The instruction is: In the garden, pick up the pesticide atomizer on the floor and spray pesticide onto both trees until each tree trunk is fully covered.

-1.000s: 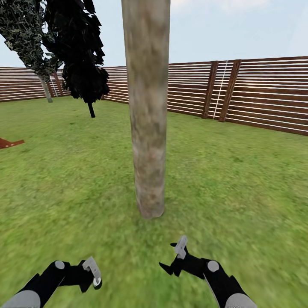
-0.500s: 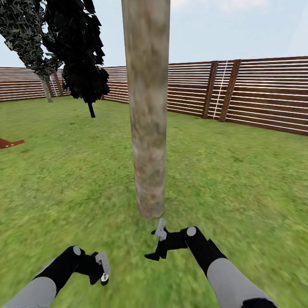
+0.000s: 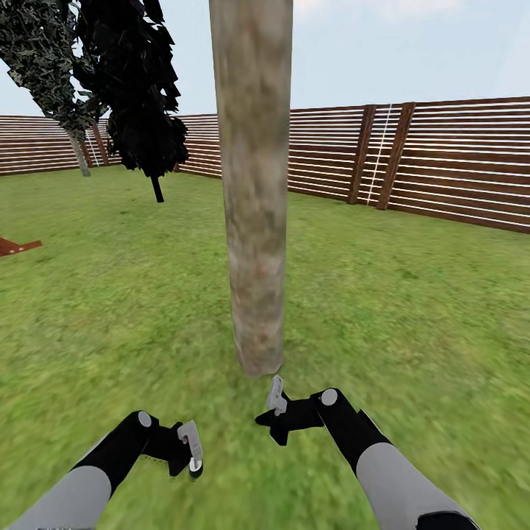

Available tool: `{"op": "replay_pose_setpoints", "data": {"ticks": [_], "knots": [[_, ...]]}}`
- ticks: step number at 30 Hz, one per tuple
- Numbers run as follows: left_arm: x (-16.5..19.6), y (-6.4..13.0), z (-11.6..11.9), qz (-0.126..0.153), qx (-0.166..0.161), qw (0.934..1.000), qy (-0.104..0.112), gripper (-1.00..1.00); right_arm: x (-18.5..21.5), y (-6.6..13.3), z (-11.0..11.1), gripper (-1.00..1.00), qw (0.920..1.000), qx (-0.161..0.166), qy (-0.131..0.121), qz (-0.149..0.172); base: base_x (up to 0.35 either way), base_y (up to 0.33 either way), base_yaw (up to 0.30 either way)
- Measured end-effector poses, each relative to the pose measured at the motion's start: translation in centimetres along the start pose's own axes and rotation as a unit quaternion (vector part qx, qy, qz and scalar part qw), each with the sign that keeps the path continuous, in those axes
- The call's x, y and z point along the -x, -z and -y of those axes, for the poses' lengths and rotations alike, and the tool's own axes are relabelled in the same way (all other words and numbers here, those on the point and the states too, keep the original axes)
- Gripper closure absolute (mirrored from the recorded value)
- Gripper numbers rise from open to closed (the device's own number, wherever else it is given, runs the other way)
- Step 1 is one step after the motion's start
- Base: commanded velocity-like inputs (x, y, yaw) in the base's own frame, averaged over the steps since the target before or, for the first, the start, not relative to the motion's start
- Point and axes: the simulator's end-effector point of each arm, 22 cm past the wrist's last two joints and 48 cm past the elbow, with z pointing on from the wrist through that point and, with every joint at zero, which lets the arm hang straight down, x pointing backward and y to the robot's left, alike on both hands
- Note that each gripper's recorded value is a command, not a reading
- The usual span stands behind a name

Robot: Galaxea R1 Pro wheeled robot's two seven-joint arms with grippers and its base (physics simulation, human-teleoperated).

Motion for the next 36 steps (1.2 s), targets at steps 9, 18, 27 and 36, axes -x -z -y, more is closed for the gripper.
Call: {"op": "replay_pose_setpoints", "data": {"ticks": [9,18,27,36], "knots": [[3.4,-0.5,1.9,0.021,-0.036,0.9991,-0.013,1.00,0.0,0.0,0.0,1.00,1.0000,0.000,0.001,-0.001,0.000,0.000,0.000],[7.7,-0.4,3.1,0.050,-0.053,0.9967,-0.036,1.00,0.0,0.0,0.0,1.00,1.0000,0.000,0.001,-0.001,0.000,0.000,0.000],[9.9,-0.9,4.3,0.064,-0.063,0.9949,-0.045,1.00,0.1,0.0,0.0,1.00,1.0000,0.000,0.002,0.000,0.000,0.000,0.000],[11.9,-1.5,5.7,0.078,-0.073,0.9930,-0.050,1.00,0.2,-0.1,0.0,1.00,1.0000,0.000,0.002,0.001,0.000,0.000,0.000]]}}
